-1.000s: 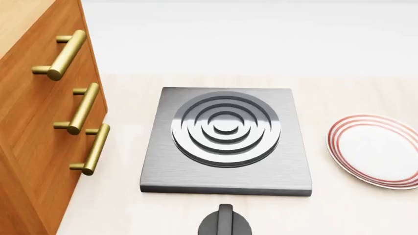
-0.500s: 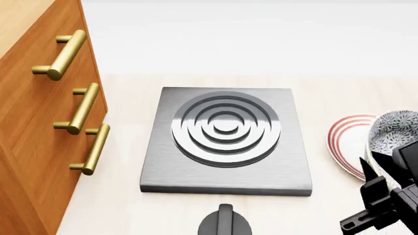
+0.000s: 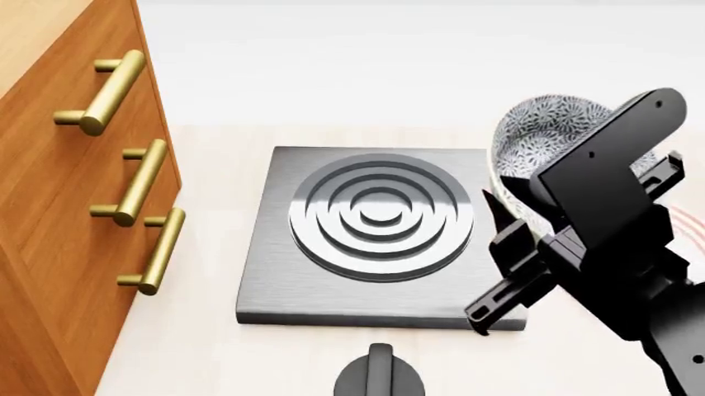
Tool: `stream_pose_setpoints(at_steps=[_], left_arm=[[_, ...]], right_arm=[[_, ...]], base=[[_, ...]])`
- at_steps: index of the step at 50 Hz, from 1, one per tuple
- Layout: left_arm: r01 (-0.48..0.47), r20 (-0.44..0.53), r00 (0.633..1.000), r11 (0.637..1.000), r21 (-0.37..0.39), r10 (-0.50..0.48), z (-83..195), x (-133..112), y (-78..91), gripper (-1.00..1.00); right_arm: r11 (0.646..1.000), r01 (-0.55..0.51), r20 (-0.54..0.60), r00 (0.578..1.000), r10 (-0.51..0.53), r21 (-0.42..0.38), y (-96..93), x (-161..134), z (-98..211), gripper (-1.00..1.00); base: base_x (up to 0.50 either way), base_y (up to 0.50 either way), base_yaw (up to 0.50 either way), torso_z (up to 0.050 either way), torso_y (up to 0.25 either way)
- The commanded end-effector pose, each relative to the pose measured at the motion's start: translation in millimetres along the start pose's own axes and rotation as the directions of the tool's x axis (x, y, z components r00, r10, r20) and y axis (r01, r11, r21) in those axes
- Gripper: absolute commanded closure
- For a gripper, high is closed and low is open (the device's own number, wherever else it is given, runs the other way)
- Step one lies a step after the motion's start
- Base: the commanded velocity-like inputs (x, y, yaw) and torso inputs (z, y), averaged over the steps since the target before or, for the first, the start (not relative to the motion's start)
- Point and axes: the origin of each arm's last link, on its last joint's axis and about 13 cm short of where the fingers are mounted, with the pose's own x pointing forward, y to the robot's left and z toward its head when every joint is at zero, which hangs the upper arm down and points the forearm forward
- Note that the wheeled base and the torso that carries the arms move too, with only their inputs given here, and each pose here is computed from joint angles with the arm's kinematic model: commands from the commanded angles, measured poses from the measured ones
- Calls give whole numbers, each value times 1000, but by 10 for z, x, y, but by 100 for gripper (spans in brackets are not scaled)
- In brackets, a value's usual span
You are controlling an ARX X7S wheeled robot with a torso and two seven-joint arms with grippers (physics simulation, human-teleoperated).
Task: Put the bowl on the stove.
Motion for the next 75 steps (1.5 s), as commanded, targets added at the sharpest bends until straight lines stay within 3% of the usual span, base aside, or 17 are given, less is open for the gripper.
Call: stream_pose_setpoints(at_steps=[1,12,29,39,47,75], left_arm=[[-17,42,999,999,37,15,10,-1,31,-100],[-17,42,999,999,37,15,10,-1,31,-100],[-27,47,999,999,44,25,36,-3,53,-100],[-26,47,999,999,42,24,35,-3,54,-100],[-21,42,999,999,39,20,22,-5,44,-100],[-37,26,999,999,15,36,-9,3,49,-100]], right_arm=[[998,-22,80,996,26,-52,78,-113,134,100],[998,-22,80,996,26,-52,78,-113,134,100],[984,-166,155,972,174,-61,-93,829,216,100],[981,-189,195,961,195,-49,-163,1257,289,100],[979,-204,158,966,203,-8,-184,1493,224,100],[968,-227,58,973,221,110,52,1621,228,100]], base=[[0,0,0,0,0],[0,0,0,0,0],[0,0,0,0,1],[0,0,0,0,1],[0,0,0,0,0],[0,0,0,0,0]])
